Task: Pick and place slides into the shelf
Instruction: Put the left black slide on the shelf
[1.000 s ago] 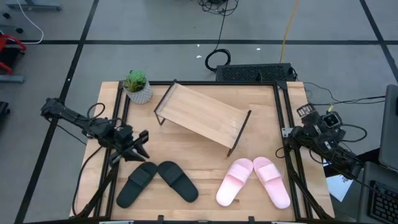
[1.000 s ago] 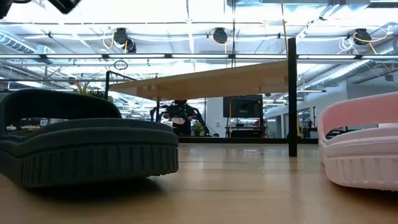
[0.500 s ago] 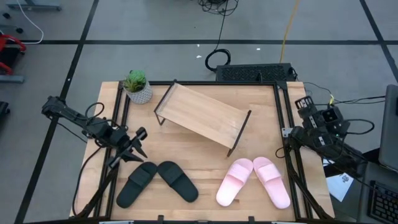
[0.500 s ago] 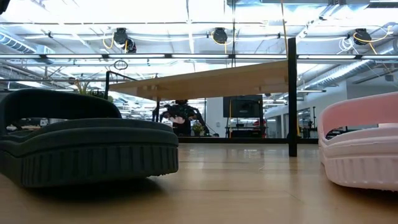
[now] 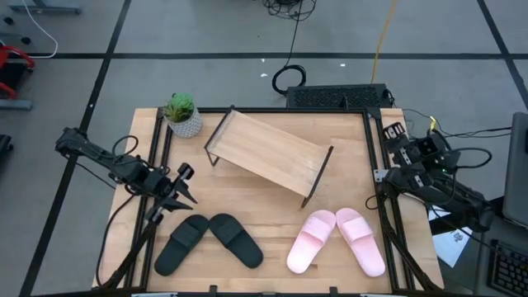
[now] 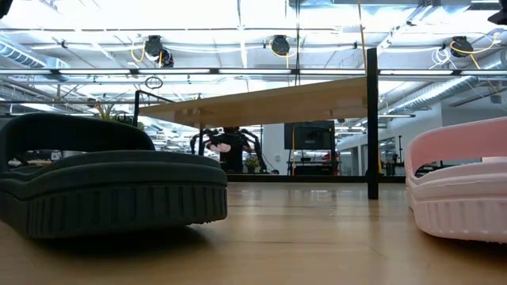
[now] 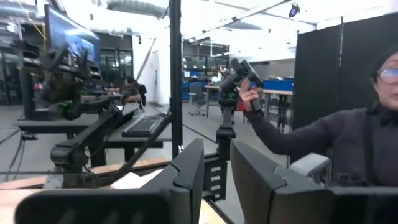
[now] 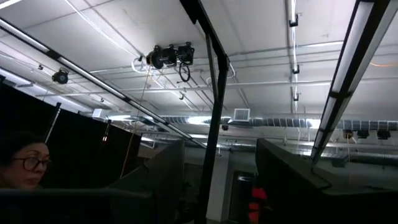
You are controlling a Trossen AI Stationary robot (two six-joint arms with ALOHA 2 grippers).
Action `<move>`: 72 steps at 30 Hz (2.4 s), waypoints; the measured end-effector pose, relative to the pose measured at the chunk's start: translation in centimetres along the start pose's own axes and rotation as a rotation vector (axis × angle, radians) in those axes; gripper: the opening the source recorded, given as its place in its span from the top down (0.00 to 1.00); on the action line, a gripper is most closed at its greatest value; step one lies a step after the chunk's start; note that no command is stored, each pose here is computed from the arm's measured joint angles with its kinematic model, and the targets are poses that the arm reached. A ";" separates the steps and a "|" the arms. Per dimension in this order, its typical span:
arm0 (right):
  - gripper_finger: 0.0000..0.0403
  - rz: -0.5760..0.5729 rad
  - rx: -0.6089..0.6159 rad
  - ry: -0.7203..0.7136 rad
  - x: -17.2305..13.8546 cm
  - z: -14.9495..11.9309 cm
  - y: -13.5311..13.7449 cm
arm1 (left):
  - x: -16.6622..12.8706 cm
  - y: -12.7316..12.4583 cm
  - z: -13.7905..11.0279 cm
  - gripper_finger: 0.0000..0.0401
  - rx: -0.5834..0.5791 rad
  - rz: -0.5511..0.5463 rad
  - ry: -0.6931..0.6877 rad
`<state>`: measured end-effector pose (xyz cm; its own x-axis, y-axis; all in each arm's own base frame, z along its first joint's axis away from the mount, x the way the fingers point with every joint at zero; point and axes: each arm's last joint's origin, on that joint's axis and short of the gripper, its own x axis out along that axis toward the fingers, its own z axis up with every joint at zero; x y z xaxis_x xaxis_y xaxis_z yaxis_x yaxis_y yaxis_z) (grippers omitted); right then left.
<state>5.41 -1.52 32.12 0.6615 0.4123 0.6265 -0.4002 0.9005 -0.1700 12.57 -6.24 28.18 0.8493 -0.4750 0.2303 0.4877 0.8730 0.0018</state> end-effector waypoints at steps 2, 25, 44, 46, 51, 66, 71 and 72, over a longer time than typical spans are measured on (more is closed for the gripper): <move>0.54 0.011 -0.016 -0.009 0.0 0.1 0.1 | 0.0 0.1 0.0 0.80 0.050 0.027 0.005; 0.54 0.068 -0.023 -0.062 0.2 1.1 0.9 | 2.8 -4.3 1.2 0.80 -0.353 0.615 0.902; 0.54 0.088 -0.037 -0.080 0.8 2.4 1.2 | 5.8 -12.0 -3.6 0.80 -0.669 0.881 1.437; 0.54 0.088 -0.038 -0.080 0.8 2.4 1.2 | 6.0 -12.6 -4.8 0.80 -0.652 0.898 1.501; 0.54 0.089 -0.027 -0.079 0.8 2.4 1.2 | 6.0 -13.2 -6.7 0.80 -0.546 0.945 1.621; 0.54 0.088 -0.021 -0.080 0.8 2.4 1.2 | 6.0 -14.0 -7.3 0.79 -0.477 0.865 1.631; 0.54 0.088 -0.022 -0.081 0.8 2.4 1.2 | 6.1 -14.0 -7.3 0.73 -0.475 0.860 1.624; 0.54 0.088 -0.022 -0.081 0.8 2.4 1.2 | 6.1 -14.1 -7.3 0.71 -0.474 0.858 1.621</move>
<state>3.96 -0.41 34.24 0.5710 0.4779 0.6676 -0.4399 0.8646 -0.2427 12.36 -22.23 22.43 0.0658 0.1342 -0.9888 -0.3439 0.9333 0.1038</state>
